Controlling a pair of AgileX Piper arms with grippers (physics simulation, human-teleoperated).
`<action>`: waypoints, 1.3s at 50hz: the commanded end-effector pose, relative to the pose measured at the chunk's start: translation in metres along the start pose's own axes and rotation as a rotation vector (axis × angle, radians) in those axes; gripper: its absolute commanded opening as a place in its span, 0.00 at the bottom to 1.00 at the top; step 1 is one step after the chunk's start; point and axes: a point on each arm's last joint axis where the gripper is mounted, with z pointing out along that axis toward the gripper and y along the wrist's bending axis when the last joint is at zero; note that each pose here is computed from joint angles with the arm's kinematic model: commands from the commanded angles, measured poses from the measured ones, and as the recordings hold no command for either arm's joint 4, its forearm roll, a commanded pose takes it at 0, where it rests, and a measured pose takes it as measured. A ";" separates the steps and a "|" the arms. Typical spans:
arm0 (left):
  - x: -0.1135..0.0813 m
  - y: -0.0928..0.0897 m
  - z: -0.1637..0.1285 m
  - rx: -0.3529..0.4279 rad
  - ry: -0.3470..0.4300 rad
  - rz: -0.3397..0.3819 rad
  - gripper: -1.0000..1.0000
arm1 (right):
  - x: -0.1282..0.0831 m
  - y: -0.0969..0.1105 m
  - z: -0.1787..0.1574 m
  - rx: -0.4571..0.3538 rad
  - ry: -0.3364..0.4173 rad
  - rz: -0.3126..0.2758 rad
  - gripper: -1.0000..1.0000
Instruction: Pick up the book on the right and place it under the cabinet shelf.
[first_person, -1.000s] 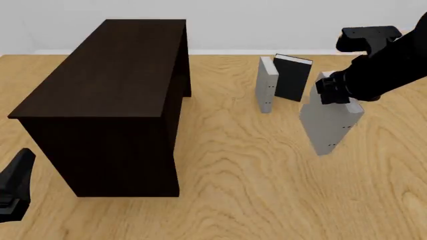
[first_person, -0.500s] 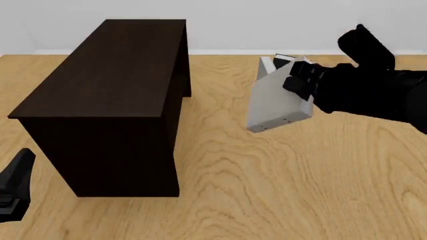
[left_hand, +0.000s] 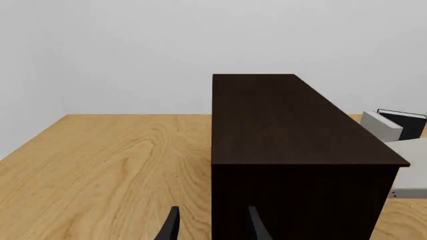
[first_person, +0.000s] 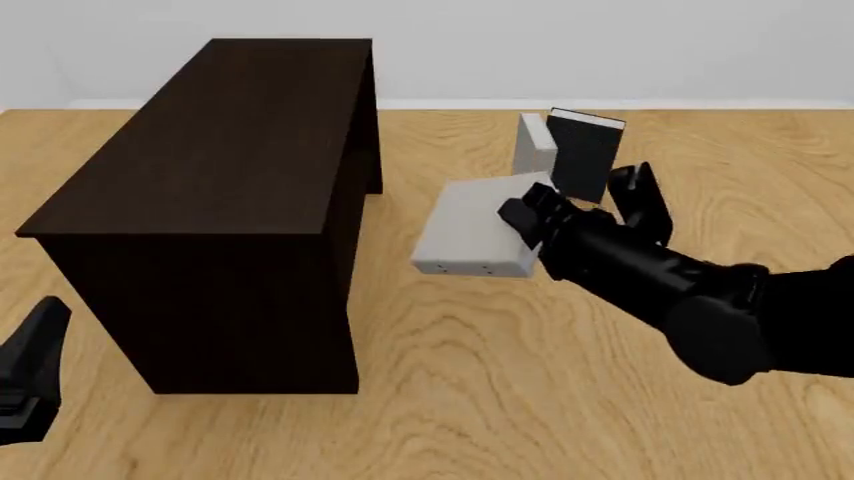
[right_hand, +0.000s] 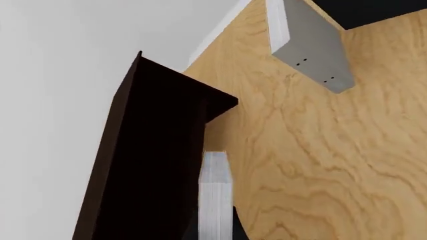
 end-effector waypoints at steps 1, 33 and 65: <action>0.000 0.000 0.000 0.000 0.000 0.000 1.00 | 0.025 -0.026 0.009 -0.028 0.012 0.091 0.00; 0.000 0.000 0.000 0.000 0.000 0.000 1.00 | 0.060 -0.034 0.063 -0.052 0.083 0.104 0.00; 0.000 0.000 0.000 0.000 0.000 0.000 1.00 | 0.082 -0.023 0.105 -0.099 0.120 0.106 0.00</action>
